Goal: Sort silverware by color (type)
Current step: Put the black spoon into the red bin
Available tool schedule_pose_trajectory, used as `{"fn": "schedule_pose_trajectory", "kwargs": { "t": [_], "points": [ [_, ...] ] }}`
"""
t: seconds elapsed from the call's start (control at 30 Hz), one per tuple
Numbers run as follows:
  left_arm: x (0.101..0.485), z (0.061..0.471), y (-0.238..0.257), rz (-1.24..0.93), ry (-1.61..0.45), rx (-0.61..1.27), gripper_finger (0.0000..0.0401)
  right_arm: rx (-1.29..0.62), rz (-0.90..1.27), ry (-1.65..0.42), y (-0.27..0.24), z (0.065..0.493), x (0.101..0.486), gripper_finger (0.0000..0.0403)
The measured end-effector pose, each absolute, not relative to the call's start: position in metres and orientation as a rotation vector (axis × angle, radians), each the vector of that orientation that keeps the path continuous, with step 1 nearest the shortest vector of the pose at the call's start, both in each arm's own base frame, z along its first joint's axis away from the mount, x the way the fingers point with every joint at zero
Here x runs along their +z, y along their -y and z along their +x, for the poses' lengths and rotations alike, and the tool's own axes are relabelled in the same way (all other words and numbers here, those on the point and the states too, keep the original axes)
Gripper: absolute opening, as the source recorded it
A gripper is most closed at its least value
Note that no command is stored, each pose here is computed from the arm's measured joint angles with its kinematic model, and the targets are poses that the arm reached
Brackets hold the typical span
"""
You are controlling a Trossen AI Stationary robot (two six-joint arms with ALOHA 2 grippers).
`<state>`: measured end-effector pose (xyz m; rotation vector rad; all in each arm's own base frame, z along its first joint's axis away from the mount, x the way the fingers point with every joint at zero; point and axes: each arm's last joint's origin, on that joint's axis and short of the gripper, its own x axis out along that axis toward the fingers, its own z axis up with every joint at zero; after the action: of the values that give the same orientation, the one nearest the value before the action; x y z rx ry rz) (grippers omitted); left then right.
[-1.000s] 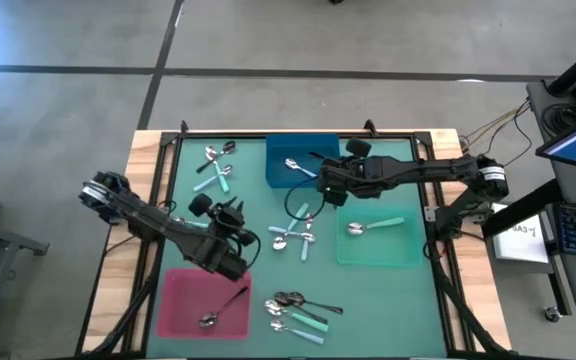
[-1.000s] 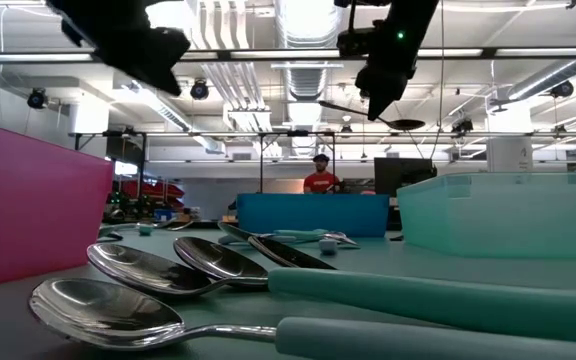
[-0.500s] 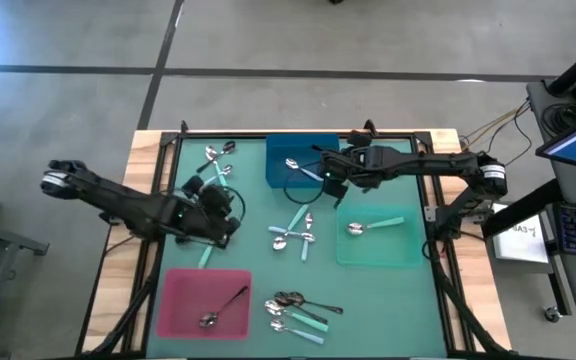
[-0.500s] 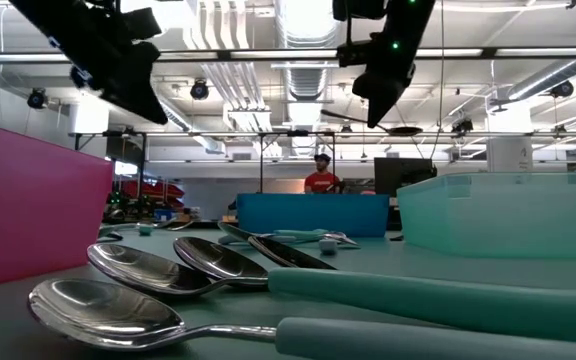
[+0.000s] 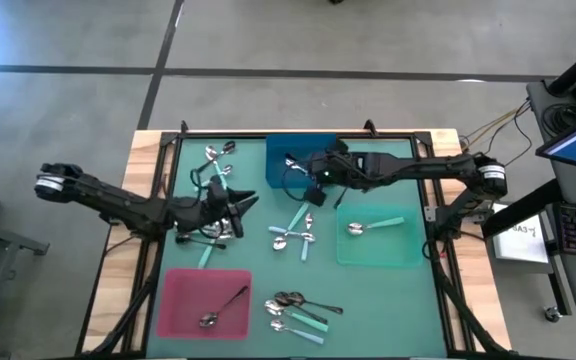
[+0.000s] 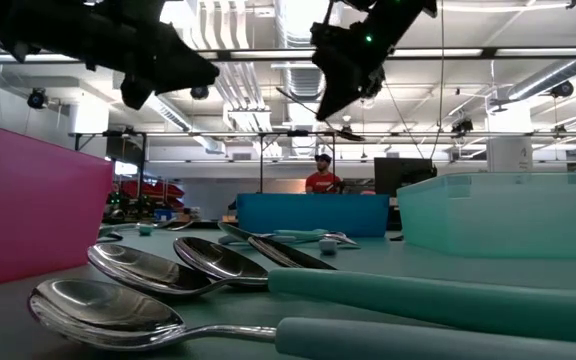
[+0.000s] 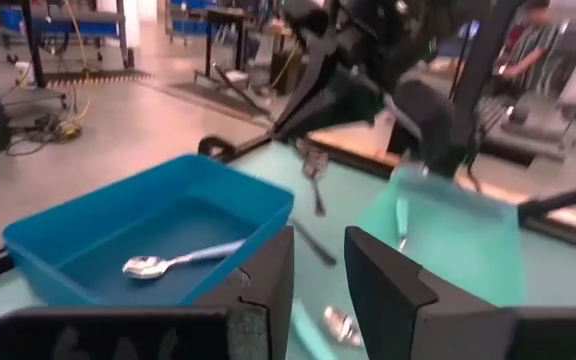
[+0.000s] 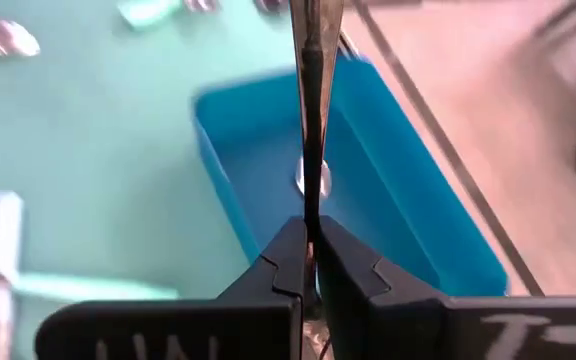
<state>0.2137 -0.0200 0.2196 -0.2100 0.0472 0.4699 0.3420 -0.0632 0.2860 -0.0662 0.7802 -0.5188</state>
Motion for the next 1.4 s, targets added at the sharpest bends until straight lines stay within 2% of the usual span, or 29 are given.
{"fn": "schedule_pose_trajectory", "kwargs": {
  "t": [0.17, 0.37, 0.57, 0.77, 0.93, 1.27, 1.4],
  "points": [
    [0.222, 0.226, 0.022, -0.212, -0.029, 0.468, 0.0076, -0.471, -0.09, -0.609, 0.048, 0.354, 0.286, 0.0009],
    [0.234, 0.252, 0.026, -0.098, -0.052, 0.478, 0.0087, -0.425, -0.117, -0.476, 0.032, 0.361, 0.286, 0.0009],
    [0.248, 0.278, 0.028, 0.04, -0.068, 0.62, 0.0116, -0.396, -0.177, -0.459, 0.026, 0.361, 0.28, 0.0009],
    [0.251, 0.287, 0.026, 0.053, -0.069, 0.698, 0.0133, -0.385, -0.226, -0.462, 0.026, 0.36, 0.274, 0.0009],
    [0.248, 0.283, 0.02, -0.002, -0.048, 0.758, 0.0134, -0.354, -0.266, -0.413, 0.023, 0.361, 0.272, 0.0009],
    [0.258, 0.285, 0.02, -0.031, 0.013, 0.727, 0.0134, -0.296, -0.331, -0.352, 0.021, 0.362, 0.272, 0.0009],
    [0.257, 0.285, 0.018, -0.028, 0.012, 0.733, 0.012, -0.3, -0.34, -0.344, 0.022, 0.363, 0.273, 0.0009]
  ]
}}
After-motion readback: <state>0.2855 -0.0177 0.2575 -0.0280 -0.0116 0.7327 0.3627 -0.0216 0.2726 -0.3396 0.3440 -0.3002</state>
